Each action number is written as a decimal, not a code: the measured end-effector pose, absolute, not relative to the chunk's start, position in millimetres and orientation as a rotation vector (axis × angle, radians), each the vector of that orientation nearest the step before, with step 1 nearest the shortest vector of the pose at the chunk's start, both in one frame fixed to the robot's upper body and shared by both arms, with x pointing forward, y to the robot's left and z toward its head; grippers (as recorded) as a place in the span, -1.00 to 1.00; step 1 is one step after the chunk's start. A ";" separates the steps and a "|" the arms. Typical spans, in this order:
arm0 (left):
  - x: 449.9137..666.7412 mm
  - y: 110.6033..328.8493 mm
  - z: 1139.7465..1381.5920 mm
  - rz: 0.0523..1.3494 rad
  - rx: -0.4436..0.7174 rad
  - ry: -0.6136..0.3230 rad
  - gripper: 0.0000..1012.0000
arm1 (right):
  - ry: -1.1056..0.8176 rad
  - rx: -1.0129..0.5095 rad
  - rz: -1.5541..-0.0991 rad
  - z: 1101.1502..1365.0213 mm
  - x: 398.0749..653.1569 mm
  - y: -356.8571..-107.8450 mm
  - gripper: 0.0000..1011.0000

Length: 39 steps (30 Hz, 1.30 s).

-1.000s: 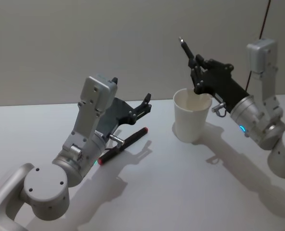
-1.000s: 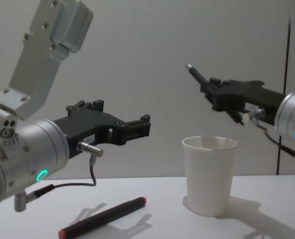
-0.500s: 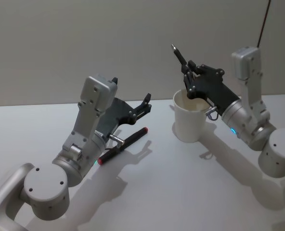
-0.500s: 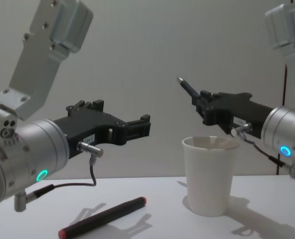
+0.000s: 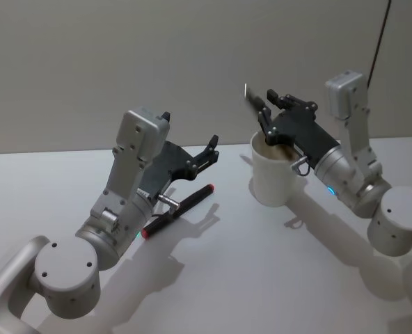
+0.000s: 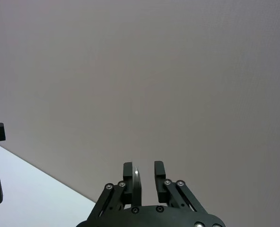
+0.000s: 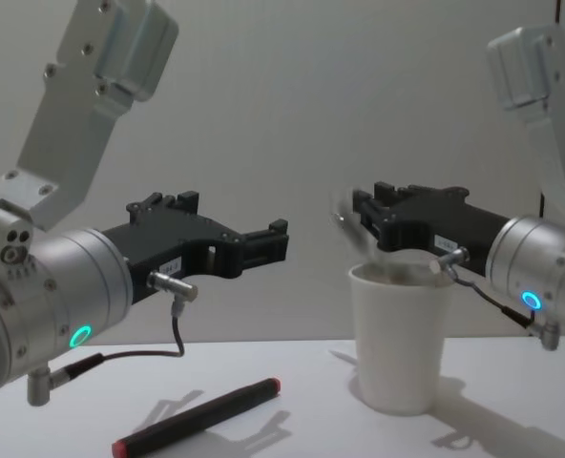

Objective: Place the pen into the pen holder.

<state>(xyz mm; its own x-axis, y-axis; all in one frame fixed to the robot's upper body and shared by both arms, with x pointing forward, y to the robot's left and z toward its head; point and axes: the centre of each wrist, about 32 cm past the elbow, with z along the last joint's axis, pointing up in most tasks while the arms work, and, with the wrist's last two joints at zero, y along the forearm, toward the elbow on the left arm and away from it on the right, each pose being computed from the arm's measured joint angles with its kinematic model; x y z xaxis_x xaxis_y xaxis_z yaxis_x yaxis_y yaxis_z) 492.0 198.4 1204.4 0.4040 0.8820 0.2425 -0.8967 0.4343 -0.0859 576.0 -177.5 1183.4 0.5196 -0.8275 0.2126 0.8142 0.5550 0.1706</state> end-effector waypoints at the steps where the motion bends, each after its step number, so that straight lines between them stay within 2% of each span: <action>1: 492.0 198.4 1204.4 1.124 0.061 -0.268 0.98 | -0.283 0.051 -0.984 1183.1 576.2 -177.4 -0.50; 4: 492.0 198.4 1204.4 1.124 0.061 -0.268 0.98 | -0.285 0.050 -0.983 1182.5 576.6 -177.0 -0.30; 5: 492.0 198.4 1204.4 1.124 0.061 -0.268 0.98 | -0.285 0.050 -0.982 1182.2 576.9 -176.8 -0.18; 7: 492.0 198.4 1204.4 1.124 0.061 -0.268 0.98 | -0.286 0.050 -0.982 1182.2 577.1 -176.7 -0.16; 9: 492.0 198.4 1204.4 1.124 0.061 -0.268 0.98 | -0.286 0.049 -0.981 1181.5 577.4 -176.5 -0.04; 10: 492.0 198.4 1204.4 1.124 0.061 -0.268 0.98 | -0.286 0.049 -0.981 1181.5 577.4 -176.4 0.09; 12: 492.0 198.4 1204.4 1.124 0.061 -0.268 0.98 | -0.287 0.049 -0.981 1181.3 577.7 -176.3 0.17; 13: 492.0 198.4 1204.4 1.124 0.061 -0.268 0.98 | -0.287 0.049 -0.981 1181.3 577.7 -176.3 0.29; 17: 492.0 198.4 1204.4 1.124 0.061 -0.268 0.98 | -0.288 0.048 -0.980 1181.0 578.0 -176.1 0.52; 18: 492.0 198.4 1204.4 1.124 0.061 -0.268 0.98 | -0.288 0.048 -0.980 1180.9 578.0 -176.1 0.52; 21: 492.0 198.4 1204.4 1.124 0.061 -0.268 0.98 | -0.287 0.051 -0.980 1182.0 577.5 -176.5 0.77; 22: 492.0 198.4 1204.4 1.124 0.061 -0.268 0.98 | -0.287 0.051 -0.980 1182.0 577.5 -176.5 0.77; 25: 492.0 198.4 1204.4 1.124 0.061 -0.268 0.98 | -0.274 0.056 -0.987 1184.1 573.8 -179.1 0.93; 39: 492.0 198.4 1204.4 1.124 0.061 -0.268 0.98 | -0.220 0.050 -1.042 1190.6 547.7 -194.9 0.98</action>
